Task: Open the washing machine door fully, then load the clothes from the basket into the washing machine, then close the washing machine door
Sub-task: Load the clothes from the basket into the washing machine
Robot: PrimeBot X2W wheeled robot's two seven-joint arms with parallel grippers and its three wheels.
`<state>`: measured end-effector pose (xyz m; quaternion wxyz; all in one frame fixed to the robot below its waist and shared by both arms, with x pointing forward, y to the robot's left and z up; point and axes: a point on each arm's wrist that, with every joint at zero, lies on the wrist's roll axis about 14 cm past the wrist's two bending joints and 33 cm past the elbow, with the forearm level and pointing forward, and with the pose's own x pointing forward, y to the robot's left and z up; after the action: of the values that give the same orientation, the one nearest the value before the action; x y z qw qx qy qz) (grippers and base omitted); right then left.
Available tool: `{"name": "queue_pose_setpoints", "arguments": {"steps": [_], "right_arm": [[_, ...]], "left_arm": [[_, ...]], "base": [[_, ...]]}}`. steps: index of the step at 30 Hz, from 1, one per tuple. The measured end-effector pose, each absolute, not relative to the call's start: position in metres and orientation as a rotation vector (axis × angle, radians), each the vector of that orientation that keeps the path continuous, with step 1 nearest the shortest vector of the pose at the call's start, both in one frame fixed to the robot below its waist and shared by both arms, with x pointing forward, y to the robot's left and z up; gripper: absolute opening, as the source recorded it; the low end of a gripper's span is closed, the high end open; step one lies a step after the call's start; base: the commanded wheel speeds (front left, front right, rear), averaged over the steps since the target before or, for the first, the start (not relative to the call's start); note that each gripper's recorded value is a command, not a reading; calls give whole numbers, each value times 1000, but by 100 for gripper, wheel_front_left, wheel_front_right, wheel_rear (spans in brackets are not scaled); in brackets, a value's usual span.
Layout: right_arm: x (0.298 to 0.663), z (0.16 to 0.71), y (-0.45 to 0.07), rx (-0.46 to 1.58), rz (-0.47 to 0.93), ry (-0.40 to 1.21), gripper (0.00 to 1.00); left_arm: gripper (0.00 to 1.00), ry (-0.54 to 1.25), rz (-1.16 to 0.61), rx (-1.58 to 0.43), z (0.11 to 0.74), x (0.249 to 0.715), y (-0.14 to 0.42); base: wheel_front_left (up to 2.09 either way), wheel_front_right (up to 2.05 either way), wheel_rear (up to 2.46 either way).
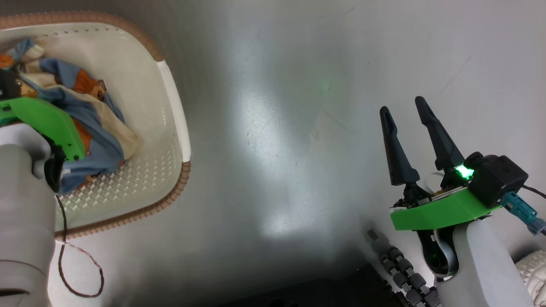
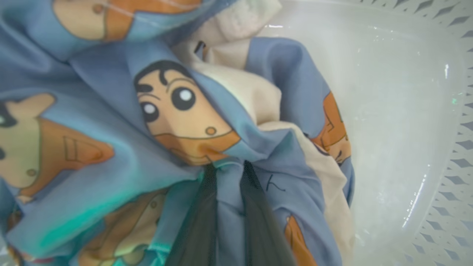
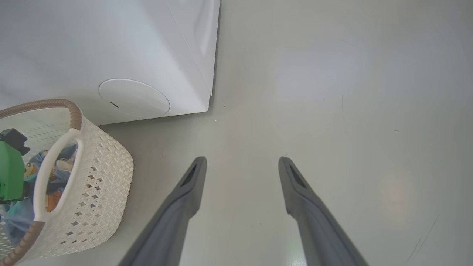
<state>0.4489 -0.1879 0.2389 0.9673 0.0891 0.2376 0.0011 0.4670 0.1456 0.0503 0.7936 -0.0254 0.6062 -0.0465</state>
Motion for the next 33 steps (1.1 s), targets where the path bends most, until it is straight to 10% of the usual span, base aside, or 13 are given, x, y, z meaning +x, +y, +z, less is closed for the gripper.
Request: {"name": "queue_pose_setpoints", "arguments": {"steps": [33], "right_arm": [[483,360,-178,195,56,201,100]], "left_arm": [[0,711,-99,-211,207,500,133]], "base": [[0,0,0]]}}
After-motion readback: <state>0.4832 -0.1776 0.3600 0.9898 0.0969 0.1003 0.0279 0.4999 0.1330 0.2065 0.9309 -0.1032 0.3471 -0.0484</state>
